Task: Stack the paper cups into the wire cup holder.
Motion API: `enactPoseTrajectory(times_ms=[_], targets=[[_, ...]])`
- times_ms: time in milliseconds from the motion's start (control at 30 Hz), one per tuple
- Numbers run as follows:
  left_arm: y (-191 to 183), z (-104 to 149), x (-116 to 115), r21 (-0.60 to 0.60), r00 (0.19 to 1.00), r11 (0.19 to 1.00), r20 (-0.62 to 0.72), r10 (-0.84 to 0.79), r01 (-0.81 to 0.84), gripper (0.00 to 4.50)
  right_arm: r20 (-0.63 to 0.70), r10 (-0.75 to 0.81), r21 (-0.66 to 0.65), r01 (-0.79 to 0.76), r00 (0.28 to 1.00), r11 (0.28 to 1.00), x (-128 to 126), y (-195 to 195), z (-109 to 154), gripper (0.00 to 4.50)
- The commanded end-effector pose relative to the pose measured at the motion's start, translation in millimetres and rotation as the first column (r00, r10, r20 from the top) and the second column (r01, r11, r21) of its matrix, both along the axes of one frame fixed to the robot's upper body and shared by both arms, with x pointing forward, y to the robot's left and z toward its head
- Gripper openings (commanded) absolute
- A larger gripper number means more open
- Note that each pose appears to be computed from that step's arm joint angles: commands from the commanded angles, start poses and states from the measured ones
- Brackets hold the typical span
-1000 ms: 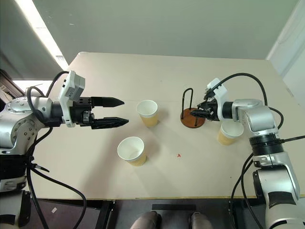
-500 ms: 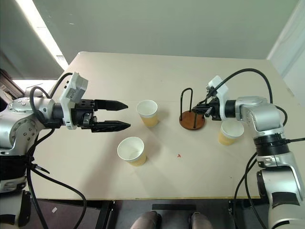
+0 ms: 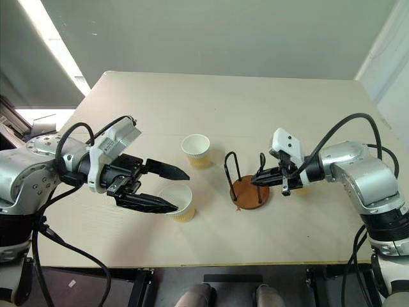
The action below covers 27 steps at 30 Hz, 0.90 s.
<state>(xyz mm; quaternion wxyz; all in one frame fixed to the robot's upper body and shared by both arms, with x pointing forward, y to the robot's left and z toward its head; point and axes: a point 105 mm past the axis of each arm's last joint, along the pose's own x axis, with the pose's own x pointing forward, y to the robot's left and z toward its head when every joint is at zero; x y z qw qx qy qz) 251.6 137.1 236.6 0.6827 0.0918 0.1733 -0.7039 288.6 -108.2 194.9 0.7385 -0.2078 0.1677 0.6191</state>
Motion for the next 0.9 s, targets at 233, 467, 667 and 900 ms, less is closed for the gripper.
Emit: enactPoseTrajectory(times_ms=[233, 467, 667, 900], targets=[[1.1, 8.6, 0.4, 0.025, 0.998, 1.000, 0.059, -0.014, 0.013, 4.50, 0.010, 0.077, -0.102, -0.075, 0.997, 0.992, -12.4, -3.9, -17.9, 0.05], [0.7, 8.5, 0.4, 0.025, 0.998, 1.000, 0.066, -0.003, 0.001, 4.50, 0.007, 0.074, -0.203, -0.071, 0.997, 0.977, -7.4, -17.9, -31.1, 1.47], [0.7, 8.5, 3.4, 0.011, 0.997, 1.000, 0.074, 0.013, -0.014, 4.50, -0.005, 0.052, -0.205, -0.052, 0.999, 0.977, -5.9, -22.7, -30.4, 3.65], [1.2, 8.7, 6.3, -0.009, 0.996, 0.999, 0.086, 0.032, -0.031, 4.50, -0.027, 0.038, -0.216, -0.043, 0.999, 0.975, -20.1, -38.2, -19.2, 4.46]])
